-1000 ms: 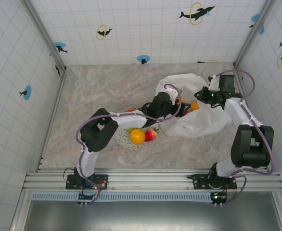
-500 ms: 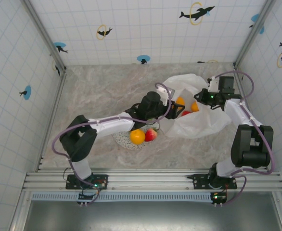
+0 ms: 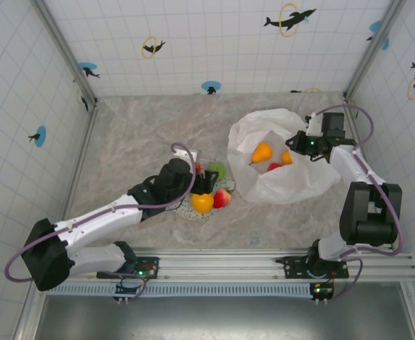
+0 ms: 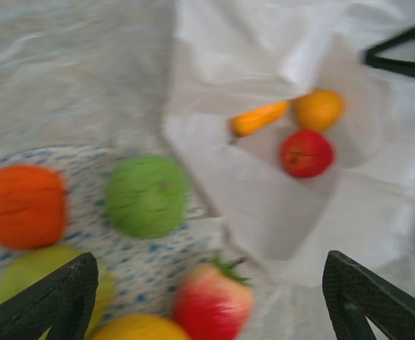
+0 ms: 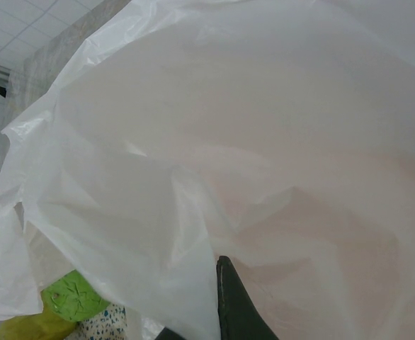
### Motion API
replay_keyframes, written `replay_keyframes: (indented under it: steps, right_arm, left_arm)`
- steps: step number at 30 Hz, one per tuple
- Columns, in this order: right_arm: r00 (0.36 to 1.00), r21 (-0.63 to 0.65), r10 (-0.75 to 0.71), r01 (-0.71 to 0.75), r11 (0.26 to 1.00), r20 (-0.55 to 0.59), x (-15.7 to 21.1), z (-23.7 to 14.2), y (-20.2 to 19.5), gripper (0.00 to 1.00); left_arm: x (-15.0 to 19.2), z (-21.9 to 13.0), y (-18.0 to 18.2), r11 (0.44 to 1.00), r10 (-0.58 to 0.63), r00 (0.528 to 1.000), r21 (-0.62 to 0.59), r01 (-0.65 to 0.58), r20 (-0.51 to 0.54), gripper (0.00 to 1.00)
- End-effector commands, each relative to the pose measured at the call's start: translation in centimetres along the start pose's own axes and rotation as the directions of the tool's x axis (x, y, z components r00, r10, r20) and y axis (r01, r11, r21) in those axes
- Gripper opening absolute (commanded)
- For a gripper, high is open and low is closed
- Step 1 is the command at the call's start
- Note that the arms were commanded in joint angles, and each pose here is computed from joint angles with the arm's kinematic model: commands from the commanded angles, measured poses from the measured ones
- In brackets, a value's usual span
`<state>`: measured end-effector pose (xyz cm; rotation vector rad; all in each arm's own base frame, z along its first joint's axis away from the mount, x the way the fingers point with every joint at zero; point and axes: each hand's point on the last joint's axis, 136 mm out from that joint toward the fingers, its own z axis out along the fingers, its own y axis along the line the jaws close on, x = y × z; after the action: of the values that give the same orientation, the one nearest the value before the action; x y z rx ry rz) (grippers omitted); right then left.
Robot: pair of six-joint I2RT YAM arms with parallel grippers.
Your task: Place the fruits into the plastic bag
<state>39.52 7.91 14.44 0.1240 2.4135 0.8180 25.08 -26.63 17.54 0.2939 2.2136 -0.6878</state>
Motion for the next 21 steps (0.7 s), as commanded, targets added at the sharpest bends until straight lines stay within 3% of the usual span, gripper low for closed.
replay_keyframes:
  steps: [1,5,10,18,21]
  right_arm:
    - [1.0,-0.008,-0.001,0.001,1.0,-0.012,0.2,0.3,-0.1,0.0]
    - [1.0,-0.004,-0.004,0.004,1.0,-0.012,0.4,0.3,-0.1,0.0]
    - [1.0,-0.002,-0.001,0.001,1.0,-0.02,0.5,0.4,-0.2,0.0]
    - [0.999,-0.003,0.001,-0.001,1.0,-0.033,0.5,0.7,-0.1,0.0]
    - [0.999,0.001,0.001,-0.001,1.0,-0.033,0.6,0.8,-0.3,0.0]
  left_arm:
    - [2.5,-0.5,3.7,0.986,-0.027,0.995,-0.165,0.011,-0.094,0.86]
    - [5.4,-0.7,4.3,0.986,-0.066,0.981,-0.165,0.035,-0.183,0.88]
    - [8.2,-1.0,3.8,0.986,-0.148,0.964,-0.103,0.128,-0.222,0.9]
    - [9.3,0.6,2.2,0.99,-0.142,0.959,-0.033,0.138,-0.247,0.98]
    - [9.7,1.0,2.8,0.99,-0.138,0.958,-0.063,0.126,-0.251,0.98]
